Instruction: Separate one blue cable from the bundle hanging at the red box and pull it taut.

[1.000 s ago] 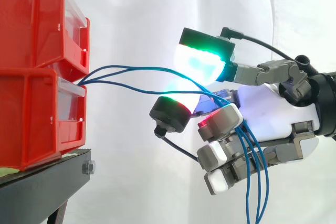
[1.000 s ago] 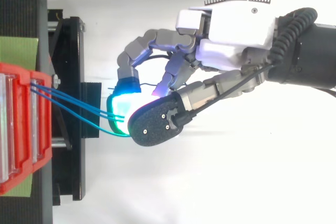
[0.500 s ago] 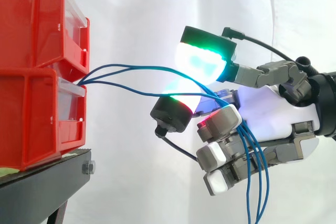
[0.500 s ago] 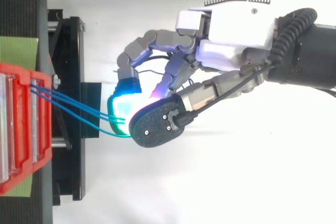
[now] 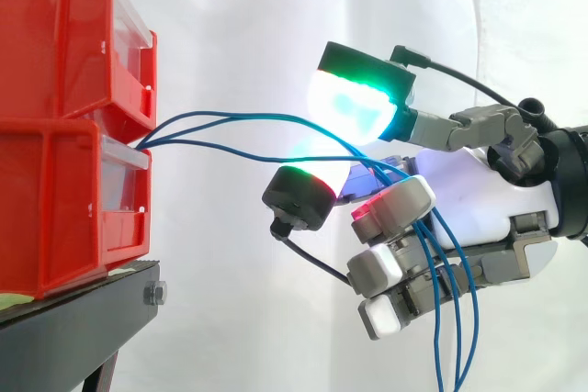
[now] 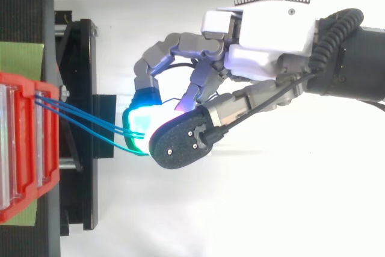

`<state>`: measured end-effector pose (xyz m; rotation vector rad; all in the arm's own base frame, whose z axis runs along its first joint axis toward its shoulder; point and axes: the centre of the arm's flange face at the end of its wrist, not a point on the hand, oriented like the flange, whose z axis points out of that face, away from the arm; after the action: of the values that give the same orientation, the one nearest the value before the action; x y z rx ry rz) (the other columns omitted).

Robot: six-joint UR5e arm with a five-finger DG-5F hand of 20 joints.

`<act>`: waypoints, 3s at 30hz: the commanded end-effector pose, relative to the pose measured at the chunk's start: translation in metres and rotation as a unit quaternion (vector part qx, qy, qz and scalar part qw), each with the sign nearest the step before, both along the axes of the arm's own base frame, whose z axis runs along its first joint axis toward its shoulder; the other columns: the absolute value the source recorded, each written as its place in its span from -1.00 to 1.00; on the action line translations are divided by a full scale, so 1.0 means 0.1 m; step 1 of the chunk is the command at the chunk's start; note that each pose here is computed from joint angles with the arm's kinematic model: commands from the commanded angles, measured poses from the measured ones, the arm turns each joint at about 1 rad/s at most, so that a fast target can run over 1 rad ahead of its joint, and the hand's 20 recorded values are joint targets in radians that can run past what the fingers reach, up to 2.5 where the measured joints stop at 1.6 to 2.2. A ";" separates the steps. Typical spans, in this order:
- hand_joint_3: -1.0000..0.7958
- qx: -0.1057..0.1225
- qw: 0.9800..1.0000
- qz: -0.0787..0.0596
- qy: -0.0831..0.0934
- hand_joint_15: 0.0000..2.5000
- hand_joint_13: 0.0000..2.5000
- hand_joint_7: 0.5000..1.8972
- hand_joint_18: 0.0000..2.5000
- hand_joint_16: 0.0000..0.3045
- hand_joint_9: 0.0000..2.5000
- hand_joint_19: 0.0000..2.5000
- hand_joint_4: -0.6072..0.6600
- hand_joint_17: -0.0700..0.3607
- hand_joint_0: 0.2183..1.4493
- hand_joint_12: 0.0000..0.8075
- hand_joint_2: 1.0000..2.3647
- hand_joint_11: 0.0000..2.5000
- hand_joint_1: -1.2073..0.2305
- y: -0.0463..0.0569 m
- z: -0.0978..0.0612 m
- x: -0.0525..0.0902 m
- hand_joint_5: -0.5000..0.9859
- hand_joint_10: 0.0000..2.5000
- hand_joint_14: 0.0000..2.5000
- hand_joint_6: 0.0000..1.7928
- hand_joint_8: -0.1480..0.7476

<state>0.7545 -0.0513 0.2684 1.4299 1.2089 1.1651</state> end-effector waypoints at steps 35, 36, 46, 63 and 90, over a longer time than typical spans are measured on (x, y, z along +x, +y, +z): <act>-0.44 0.000 1.000 0.001 -0.001 -0.40 -0.34 -0.41 -0.48 -0.64 -0.31 -0.50 0.11 -0.10 -0.41 -0.06 -1.00 -0.07 -0.06 0.00 0.00 0.00 -0.63 -0.99 -0.98 0.04 0.03; -0.44 0.000 1.000 0.001 -0.001 -0.40 -0.33 -0.42 -0.48 -0.63 -0.31 -0.50 0.12 -0.09 -0.41 -0.05 -1.00 -0.07 -0.06 0.00 0.01 0.00 -0.63 -0.99 -0.98 0.04 0.03; -0.44 0.000 1.000 0.001 -0.001 -0.41 -0.31 -0.47 -0.45 -0.61 -0.30 -0.51 0.14 -0.06 -0.51 -0.03 -1.00 -0.06 -0.12 0.00 0.00 0.00 -0.63 -1.00 -0.98 0.04 0.05; -0.29 0.000 1.000 0.001 -0.001 -0.40 -0.27 -0.38 -0.41 -0.65 -0.27 -0.53 -0.04 -0.11 -0.19 -0.09 -0.98 -0.05 -0.42 0.00 0.01 0.00 -0.63 -0.99 -0.98 0.06 0.00; -0.44 0.000 1.000 0.001 -0.001 -0.37 -0.21 -0.41 -0.38 -0.64 -0.15 -0.49 0.03 -0.10 -0.50 -0.04 -1.00 -0.02 -0.11 0.01 0.00 0.00 -0.58 -0.99 -0.98 0.04 0.04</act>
<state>0.7547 -0.0507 0.2685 1.4286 1.2085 1.1665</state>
